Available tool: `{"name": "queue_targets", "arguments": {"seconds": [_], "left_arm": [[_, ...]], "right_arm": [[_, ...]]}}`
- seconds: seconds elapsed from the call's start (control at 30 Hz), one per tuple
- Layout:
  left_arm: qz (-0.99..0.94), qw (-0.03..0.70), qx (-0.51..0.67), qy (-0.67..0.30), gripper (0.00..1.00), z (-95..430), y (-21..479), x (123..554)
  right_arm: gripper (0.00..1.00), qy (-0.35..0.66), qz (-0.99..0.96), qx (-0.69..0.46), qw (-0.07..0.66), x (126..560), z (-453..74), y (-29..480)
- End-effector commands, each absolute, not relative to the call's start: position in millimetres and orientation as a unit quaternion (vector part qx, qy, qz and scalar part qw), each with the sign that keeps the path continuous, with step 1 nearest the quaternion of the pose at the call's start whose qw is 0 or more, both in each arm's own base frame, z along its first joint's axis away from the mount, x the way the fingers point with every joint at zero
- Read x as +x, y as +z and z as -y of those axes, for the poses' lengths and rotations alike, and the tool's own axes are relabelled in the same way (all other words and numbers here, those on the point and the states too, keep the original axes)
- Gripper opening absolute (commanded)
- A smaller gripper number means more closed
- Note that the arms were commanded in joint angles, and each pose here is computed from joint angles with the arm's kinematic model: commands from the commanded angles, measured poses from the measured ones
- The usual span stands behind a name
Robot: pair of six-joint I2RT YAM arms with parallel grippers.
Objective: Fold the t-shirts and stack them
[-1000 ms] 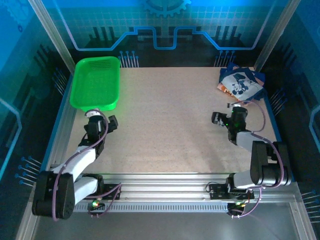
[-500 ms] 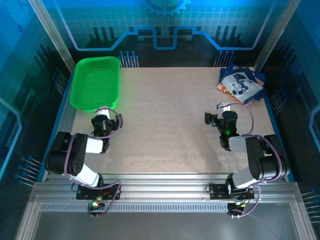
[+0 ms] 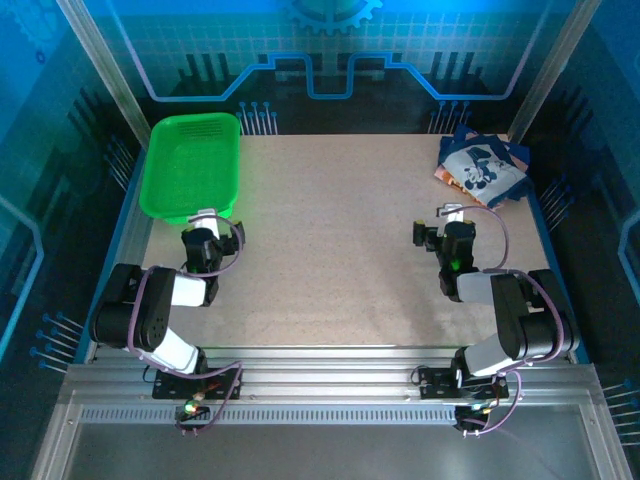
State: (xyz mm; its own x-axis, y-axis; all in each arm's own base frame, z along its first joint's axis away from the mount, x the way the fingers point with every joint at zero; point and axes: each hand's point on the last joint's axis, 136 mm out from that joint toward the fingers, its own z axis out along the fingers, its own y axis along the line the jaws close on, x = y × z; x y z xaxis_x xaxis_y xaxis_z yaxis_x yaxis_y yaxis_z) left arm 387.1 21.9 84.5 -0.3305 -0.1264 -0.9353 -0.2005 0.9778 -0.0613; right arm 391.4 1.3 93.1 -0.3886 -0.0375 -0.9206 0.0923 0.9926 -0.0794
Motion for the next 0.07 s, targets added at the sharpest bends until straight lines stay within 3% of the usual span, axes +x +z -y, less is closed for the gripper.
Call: {"name": "queue_targets", "arguments": {"seconds": [0.0, 0.03], "left_arm": [[-0.803, 0.588, -0.092, 0.027, 0.99, -19.8, 96.3, 393.1], [-0.803, 0.588, -0.092, 0.027, 0.99, -19.5, 96.4, 393.1]], "right_arm": [[1.00, -0.057, -0.824, 0.015, 0.563, 393.0, -0.8, 97.1], [1.00, -0.057, -0.825, 0.015, 0.563, 392.8, -1.2, 96.7]]}}
